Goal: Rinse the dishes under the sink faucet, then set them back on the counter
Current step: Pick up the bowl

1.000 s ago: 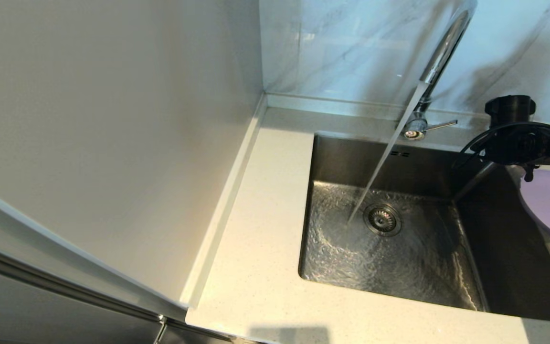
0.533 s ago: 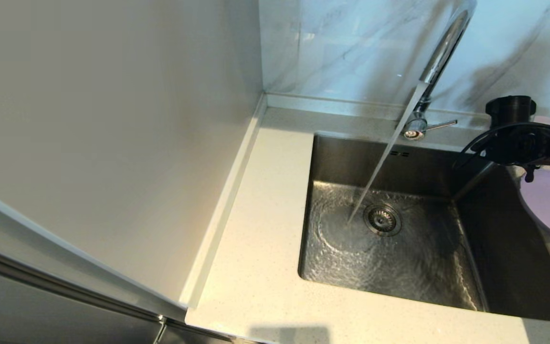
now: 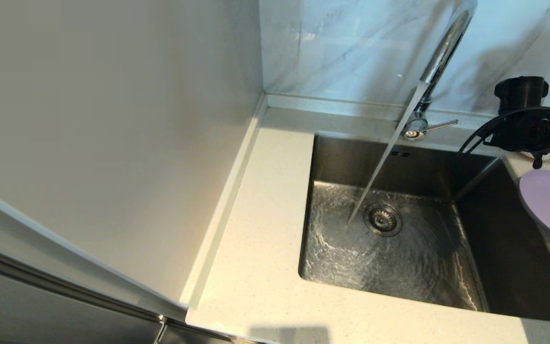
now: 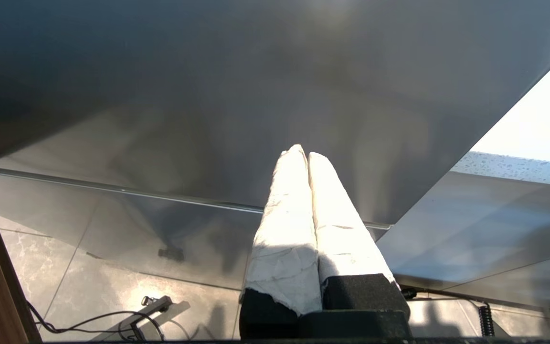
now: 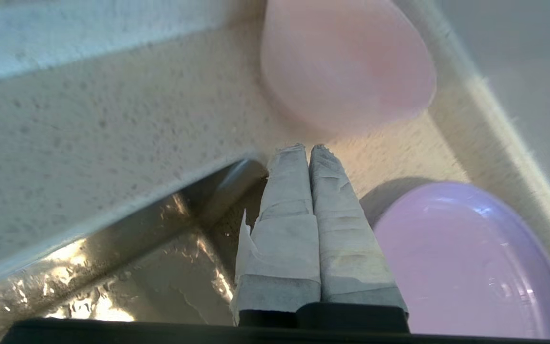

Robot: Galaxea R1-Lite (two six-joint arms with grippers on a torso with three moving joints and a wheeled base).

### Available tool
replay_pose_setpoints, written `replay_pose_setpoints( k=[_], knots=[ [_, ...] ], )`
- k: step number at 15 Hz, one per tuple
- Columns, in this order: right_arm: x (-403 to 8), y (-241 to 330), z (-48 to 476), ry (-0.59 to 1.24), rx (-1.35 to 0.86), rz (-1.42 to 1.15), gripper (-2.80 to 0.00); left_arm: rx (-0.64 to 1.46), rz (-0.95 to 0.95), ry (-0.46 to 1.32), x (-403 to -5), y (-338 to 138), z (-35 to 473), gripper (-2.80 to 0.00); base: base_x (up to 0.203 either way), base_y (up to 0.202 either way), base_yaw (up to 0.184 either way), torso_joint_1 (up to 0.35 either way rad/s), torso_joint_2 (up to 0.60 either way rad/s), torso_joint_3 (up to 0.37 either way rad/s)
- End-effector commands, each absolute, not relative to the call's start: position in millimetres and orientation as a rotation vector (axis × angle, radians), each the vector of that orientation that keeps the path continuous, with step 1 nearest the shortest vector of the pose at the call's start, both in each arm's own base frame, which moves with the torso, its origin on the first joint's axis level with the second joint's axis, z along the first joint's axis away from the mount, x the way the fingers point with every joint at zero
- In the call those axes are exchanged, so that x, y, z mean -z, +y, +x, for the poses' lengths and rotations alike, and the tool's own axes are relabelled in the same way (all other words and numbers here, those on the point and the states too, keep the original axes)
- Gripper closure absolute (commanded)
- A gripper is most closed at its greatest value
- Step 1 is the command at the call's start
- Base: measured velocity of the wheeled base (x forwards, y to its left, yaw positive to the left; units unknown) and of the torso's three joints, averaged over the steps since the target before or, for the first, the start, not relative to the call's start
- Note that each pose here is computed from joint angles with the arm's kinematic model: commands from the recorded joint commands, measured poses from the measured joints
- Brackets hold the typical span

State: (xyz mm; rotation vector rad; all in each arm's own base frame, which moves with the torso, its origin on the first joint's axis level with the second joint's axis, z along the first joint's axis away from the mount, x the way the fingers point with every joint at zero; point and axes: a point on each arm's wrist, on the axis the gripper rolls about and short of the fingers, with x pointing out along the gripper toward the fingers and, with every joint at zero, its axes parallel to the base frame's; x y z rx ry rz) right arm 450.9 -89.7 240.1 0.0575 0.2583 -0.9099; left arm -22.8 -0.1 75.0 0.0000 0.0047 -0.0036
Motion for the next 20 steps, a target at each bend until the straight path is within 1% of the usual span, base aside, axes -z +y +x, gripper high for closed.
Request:
replay_pose_setpoints(
  k=[1, 4, 6, 7, 9, 15, 17, 20],
  knots=[
    [-254.9, -88.0, 442.9, 0.226, 0.913, 0.065, 0.0, 0.004, 0.0, 0.005, -75.0, -0.1, -22.8, 0.0, 0.0, 0.0, 0.0, 0.0, 0.0, 0.0],
    [-268.5, -93.6, 440.3, 0.178, 0.914, 0.003, 0.0, 0.003, 0.0, 0.005, -75.0, -0.1, -22.8, 0.0, 0.0, 0.0, 0.0, 0.0, 0.0, 0.0],
    [-276.6, -98.1, 444.9, 0.088, 0.916, -0.04, 0.0, 0.003, 0.0, 0.005, -75.0, -0.1, -22.8, 0.0, 0.0, 0.0, 0.0, 0.0, 0.0, 0.0],
    [-272.5, -100.5, 451.3, 0.055, 0.921, -0.052, 0.0, 0.003, 0.0, 0.005, -75.0, -0.1, -22.8, 0.0, 0.0, 0.0, 0.0, 0.0, 0.0, 0.0],
    [-254.9, -114.8, 461.9, 0.05, 0.96, -0.069, 0.0, 0.004, 0.0, 0.005, -75.0, -0.1, -22.8, 0.0, 0.0, 0.0, 0.0, 0.0, 0.0, 0.0],
    [-203.2, -130.7, 486.4, 0.11, 0.99, -0.107, 0.0, 0.003, 0.0, 0.005, -75.0, -0.1, -22.8, 0.0, 0.0, 0.0, 0.0, 0.0, 0.0, 0.0],
    [-195.8, -131.4, 489.3, 0.13, 0.988, -0.124, 0.0, 0.003, 0.0, 0.005, -75.0, -0.1, -22.8, 0.0, 0.0, 0.0, 0.0, 0.0, 0.0, 0.0],
    [-199.2, -131.8, 487.9, 0.125, 0.99, -0.125, 0.0, 0.003, 0.0, 0.005, -75.0, -0.1, -22.8, 0.0, 0.0, 0.0, 0.0, 0.0, 0.0, 0.0]
  ],
)
